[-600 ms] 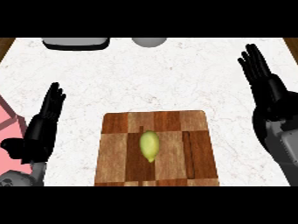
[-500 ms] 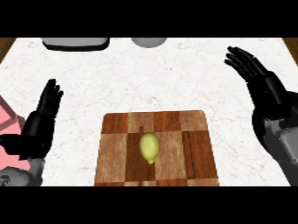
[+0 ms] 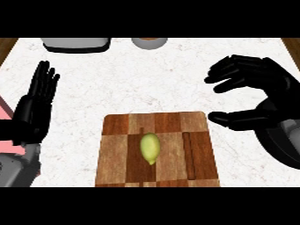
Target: Pick the lemon from the cutting board and place it in the pot
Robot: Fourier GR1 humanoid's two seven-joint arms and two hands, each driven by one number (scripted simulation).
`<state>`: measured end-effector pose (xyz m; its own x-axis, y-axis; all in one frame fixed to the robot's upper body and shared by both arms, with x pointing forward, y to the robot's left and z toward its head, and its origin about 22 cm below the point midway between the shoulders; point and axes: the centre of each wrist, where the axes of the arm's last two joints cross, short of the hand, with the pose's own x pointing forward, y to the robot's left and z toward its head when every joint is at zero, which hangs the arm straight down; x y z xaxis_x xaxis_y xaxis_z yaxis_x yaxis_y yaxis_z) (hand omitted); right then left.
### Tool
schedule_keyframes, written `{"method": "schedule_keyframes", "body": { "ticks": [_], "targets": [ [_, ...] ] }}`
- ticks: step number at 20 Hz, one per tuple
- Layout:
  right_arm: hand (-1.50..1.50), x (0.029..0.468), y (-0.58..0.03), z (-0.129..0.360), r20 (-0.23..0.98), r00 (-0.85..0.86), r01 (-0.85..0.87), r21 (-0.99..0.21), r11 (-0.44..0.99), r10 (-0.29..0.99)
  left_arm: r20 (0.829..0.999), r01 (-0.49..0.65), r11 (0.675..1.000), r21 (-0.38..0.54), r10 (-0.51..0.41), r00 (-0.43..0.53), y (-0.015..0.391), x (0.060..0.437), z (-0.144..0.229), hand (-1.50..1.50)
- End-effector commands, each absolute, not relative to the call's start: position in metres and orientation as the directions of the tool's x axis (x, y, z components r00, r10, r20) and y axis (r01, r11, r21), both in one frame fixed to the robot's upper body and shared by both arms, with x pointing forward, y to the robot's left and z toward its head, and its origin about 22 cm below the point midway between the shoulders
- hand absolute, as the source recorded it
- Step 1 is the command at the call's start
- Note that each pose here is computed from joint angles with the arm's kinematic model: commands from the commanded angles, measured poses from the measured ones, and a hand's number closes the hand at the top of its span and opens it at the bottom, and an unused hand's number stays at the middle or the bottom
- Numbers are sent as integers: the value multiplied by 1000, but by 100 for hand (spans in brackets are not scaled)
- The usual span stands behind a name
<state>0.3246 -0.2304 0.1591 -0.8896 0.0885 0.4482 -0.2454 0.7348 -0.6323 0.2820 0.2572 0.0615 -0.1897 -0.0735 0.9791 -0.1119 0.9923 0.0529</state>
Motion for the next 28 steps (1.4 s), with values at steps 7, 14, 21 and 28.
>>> {"method": "schedule_keyframes", "body": {
  "ticks": [7,14,21,28],
  "targets": [
    [-150,294,-249,84,53,-998,-34,-883,469,28,981,-93,995,22,-39,-188,269,290,83,0],
    [-150,253,-216,88,-62,-971,124,-956,266,233,979,-131,990,43,-68,-193,272,292,81,0],
    [-150,215,-183,80,-93,-939,147,-979,141,332,981,-104,994,12,-32,-191,268,298,70,0],
    [-150,216,-146,47,-68,-907,100,-993,55,415,980,-117,992,41,-63,-191,285,306,74,0]
  ]
}}
